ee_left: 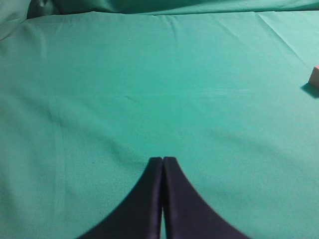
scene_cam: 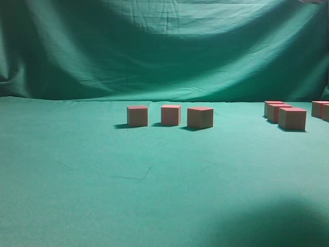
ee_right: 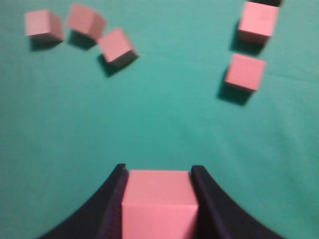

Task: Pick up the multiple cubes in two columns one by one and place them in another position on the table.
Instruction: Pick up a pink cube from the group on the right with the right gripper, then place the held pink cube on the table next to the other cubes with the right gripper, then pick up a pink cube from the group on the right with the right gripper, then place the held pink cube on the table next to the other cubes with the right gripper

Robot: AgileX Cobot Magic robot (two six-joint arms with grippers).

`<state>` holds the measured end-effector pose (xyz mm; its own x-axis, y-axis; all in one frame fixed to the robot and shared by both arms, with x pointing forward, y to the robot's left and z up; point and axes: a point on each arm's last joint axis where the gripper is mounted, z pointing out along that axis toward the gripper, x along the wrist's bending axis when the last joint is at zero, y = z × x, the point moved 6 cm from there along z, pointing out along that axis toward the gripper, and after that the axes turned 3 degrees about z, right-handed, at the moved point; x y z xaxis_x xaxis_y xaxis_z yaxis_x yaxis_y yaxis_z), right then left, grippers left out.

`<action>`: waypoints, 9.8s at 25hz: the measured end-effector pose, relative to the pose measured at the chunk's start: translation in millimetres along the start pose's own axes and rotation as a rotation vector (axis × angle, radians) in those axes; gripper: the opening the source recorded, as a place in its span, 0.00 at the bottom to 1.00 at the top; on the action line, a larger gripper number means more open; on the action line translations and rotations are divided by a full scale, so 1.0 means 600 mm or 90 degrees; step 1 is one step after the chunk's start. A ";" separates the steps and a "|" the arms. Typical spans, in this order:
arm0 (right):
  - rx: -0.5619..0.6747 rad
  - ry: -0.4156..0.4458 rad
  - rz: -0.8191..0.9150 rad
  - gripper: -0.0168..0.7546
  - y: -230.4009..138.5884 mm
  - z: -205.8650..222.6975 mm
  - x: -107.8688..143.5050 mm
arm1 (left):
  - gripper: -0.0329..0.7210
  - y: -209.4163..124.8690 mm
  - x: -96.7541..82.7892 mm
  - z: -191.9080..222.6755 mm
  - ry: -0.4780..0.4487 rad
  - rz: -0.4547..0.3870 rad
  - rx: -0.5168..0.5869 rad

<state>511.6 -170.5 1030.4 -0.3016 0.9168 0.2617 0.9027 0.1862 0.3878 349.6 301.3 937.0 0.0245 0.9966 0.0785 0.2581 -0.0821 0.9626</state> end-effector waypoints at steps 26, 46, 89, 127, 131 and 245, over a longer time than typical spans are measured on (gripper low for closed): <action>0.116 0.068 -0.085 0.36 0.058 0.215 0.243 | 0.04 0.000 0.000 0.000 0.000 0.000 0.000; 0.093 -0.187 0.002 0.36 0.110 0.331 0.244 | 0.04 0.000 0.000 0.000 0.000 0.000 0.000; 0.046 -0.196 0.106 0.36 0.114 0.394 0.236 | 0.04 0.000 0.000 0.000 0.000 0.000 0.000; -0.110 -0.235 -0.062 0.59 0.194 0.136 0.253 | 0.04 0.000 0.000 0.000 0.000 0.000 0.000; -0.170 -0.224 -0.124 0.59 0.207 0.034 0.255 | 0.04 0.000 0.000 0.000 0.000 0.000 0.000; 0.124 -0.074 -0.333 0.36 0.034 0.336 0.229 | 0.04 0.000 0.000 0.000 0.000 0.000 0.000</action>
<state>550.6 30.6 896.2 -0.6981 0.7156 -0.0245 0.6854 0.6777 0.2665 349.6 301.3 937.0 0.0245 0.9966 0.0785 0.2581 -0.0821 0.9626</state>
